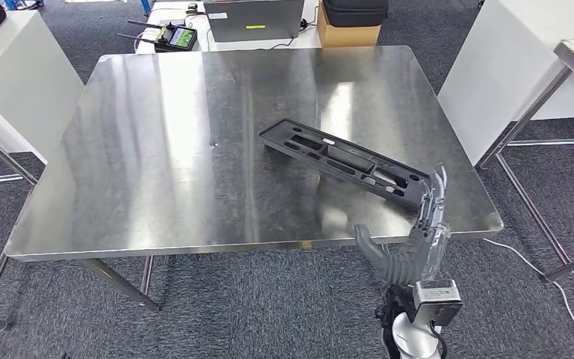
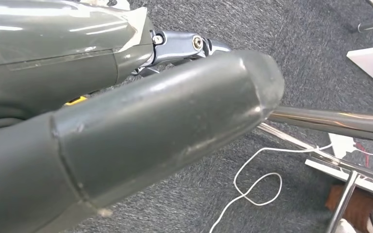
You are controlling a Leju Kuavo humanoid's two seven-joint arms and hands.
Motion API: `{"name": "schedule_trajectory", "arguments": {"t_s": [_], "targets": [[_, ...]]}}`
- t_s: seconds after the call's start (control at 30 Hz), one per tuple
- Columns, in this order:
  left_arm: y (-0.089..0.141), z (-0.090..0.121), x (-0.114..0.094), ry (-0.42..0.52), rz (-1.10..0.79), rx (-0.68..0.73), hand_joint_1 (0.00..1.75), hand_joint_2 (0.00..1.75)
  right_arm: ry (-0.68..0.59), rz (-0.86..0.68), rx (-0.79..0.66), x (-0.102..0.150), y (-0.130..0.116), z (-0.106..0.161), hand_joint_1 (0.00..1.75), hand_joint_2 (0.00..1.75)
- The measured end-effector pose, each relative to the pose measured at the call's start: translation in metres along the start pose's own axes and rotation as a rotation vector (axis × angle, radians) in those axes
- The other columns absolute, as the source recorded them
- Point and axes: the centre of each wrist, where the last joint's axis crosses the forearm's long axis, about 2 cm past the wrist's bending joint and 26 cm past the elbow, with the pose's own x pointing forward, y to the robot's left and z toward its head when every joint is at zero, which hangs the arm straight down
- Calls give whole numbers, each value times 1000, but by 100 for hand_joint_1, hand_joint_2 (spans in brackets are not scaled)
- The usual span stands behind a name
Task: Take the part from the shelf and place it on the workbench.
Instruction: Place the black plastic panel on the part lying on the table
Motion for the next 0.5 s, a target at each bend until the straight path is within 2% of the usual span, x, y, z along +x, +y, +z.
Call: {"name": "schedule_trajectory", "arguments": {"t_s": [0.23, 0.5], "targets": [[1, 4, -3, 16, -7, 1, 0, 0, 48, 13, 24, -6, -1, 12, 0, 175], [0, 5, -5, 23, -9, -2, 0, 0, 65, 7, 17, -8, 0, 12, 0, 175]]}}
